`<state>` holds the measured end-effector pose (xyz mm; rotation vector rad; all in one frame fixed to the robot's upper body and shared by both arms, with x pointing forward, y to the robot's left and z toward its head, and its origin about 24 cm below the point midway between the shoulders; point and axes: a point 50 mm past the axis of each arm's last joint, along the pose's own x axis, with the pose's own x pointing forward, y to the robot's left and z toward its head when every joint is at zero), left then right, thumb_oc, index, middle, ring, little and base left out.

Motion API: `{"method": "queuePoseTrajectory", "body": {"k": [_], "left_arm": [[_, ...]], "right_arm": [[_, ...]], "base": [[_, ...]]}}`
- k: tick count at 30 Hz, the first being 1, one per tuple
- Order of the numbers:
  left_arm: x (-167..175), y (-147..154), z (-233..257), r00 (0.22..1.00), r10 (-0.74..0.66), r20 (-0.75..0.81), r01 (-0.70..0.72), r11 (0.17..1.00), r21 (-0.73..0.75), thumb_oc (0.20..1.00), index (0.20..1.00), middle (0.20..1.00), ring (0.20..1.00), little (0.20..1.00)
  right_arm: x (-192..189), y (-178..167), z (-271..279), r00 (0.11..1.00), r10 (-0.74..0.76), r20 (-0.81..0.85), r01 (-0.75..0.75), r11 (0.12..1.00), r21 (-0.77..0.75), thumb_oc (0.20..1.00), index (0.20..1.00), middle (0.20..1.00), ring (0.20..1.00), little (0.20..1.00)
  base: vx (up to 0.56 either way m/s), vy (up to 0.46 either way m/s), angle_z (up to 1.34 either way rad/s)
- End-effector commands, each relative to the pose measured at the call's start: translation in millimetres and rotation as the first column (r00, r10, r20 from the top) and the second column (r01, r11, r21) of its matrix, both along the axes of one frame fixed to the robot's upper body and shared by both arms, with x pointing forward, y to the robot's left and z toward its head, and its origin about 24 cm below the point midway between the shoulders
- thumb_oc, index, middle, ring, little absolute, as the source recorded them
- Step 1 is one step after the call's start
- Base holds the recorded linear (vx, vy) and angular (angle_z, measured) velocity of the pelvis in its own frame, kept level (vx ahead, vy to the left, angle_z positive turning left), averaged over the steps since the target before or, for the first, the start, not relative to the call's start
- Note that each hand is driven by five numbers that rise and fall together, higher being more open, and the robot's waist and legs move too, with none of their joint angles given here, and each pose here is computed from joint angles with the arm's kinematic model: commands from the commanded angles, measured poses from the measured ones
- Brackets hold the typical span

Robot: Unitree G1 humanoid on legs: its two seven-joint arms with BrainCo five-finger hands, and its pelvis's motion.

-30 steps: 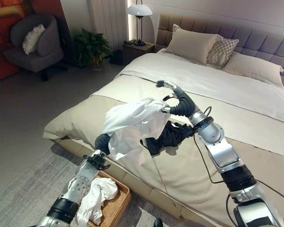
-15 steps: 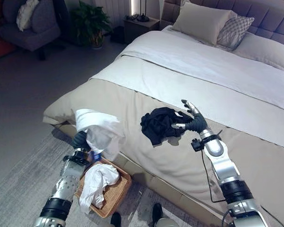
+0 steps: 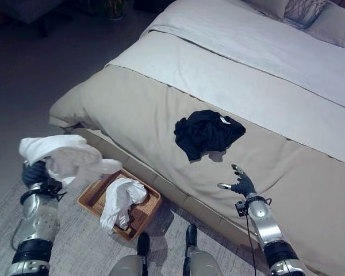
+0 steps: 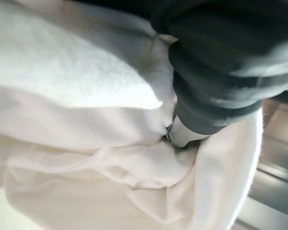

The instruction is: Pick up clothes into the bucket

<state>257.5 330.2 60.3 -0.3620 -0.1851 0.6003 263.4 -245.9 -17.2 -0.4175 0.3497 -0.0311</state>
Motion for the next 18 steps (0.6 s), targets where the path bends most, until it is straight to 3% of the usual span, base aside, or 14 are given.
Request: {"method": "queuePoseTrajectory", "body": {"k": [1,2,5,14,18], "left_arm": [[8,18,42,0.994,0.095,0.057,-0.107,0.962,0.253,0.200,0.200,0.200,0.200,0.200],[10,23,42,0.987,0.161,-0.012,-0.146,0.923,0.356,0.200,0.200,0.200,0.200,0.200],[14,28,36,0.974,0.208,-0.090,-0.152,0.896,0.417,0.200,0.200,0.200,0.200,0.200],[31,31,34,0.955,0.226,-0.189,-0.116,0.878,0.464,0.200,0.200,0.200,0.200,0.200],[43,29,47,0.957,0.227,-0.179,-0.118,0.873,0.473,0.200,0.200,0.200,0.200,0.200]], "right_arm": [[8,10,11,0.995,0.010,0.094,-0.010,1.000,-0.001,1.000,1.000,1.000,1.000,1.000],[4,9,4,0.997,-0.008,0.078,0.009,1.000,-0.010,1.000,1.000,1.000,1.000,1.000],[4,9,3,0.996,-0.020,0.083,0.022,1.000,-0.015,1.000,1.000,1.000,1.000,1.000],[15,14,12,0.990,-0.023,0.141,0.027,0.999,-0.024,1.000,1.000,1.000,1.000,1.000],[28,21,38,0.966,-0.002,0.258,0.004,1.000,-0.008,1.000,1.000,1.000,1.000,1.000]], "base": [[0.00,0.000,0.00],[-0.03,0.003,-0.03],[-0.02,0.010,-0.06],[-0.05,0.006,-0.07],[-0.10,-0.007,-0.11]]}}
